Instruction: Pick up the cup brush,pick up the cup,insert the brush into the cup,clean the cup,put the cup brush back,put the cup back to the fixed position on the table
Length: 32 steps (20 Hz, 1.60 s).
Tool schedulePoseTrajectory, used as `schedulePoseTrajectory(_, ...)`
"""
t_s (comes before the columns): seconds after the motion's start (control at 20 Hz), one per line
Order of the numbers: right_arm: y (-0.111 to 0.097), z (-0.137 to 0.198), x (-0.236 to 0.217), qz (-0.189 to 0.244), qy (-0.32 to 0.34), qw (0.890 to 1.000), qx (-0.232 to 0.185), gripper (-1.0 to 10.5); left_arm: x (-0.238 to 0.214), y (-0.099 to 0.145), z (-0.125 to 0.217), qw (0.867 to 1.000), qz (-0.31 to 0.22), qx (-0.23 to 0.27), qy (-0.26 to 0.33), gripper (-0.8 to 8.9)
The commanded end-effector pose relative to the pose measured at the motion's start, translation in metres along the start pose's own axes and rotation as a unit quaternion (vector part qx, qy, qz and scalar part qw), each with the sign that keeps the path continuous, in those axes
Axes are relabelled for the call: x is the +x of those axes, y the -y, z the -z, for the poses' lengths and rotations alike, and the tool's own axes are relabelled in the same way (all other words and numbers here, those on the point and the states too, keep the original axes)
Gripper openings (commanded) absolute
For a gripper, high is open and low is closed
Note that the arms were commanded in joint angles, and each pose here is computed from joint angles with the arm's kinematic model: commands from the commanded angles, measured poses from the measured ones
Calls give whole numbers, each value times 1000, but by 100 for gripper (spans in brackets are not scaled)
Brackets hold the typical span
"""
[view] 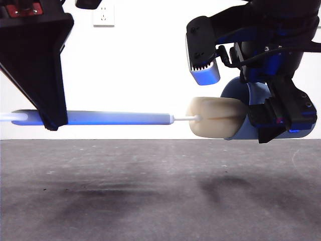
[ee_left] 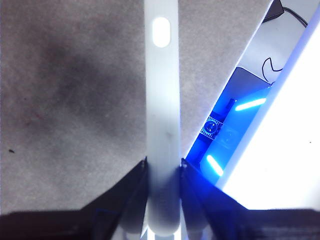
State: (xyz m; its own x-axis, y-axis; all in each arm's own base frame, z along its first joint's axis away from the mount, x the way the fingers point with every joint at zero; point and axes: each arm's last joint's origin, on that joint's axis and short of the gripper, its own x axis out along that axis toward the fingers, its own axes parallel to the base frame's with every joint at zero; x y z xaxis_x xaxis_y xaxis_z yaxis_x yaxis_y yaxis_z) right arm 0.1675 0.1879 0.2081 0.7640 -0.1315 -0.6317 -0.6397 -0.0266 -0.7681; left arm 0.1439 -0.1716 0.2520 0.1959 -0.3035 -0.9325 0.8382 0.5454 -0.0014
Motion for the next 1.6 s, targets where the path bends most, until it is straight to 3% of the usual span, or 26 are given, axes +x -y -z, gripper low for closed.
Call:
schedulePoseTrajectory(0.05,0,-2,-1,-3,9,1000,7,-15,1,0,1,1000,0,-4,2,-9)
schedulePoseTrajectory(0.2,-4,-9,-6,-12,38,999,0,-15,1,1,-3,1000,5,-1,23,-9)
schedulePoseTrajectory(0.5,-13,-29,-27,14,103,994,-33,-15,4,9,-12,998,32,13,56,-9)
schedulePoseTrajectory(0.8,-14,-25,-26,20,75,997,-19,-15,4,10,-10,998,33,2,46,-8)
schedulePoseTrajectory(1.05,-2,-3,-10,6,13,998,64,-15,4,8,-5,1000,-5,-3,16,-8)
schedulePoseTrajectory(1.3,20,26,-7,21,-12,988,153,-15,-1,4,-1,999,-32,-20,15,-8)
schedulePoseTrajectory(1.45,35,46,-10,41,-22,978,203,-15,-4,-3,0,998,-38,-51,22,-8)
schedulePoseTrajectory(1.6,47,66,-18,65,-20,958,278,-15,-8,-11,-1,993,-47,-97,46,-8)
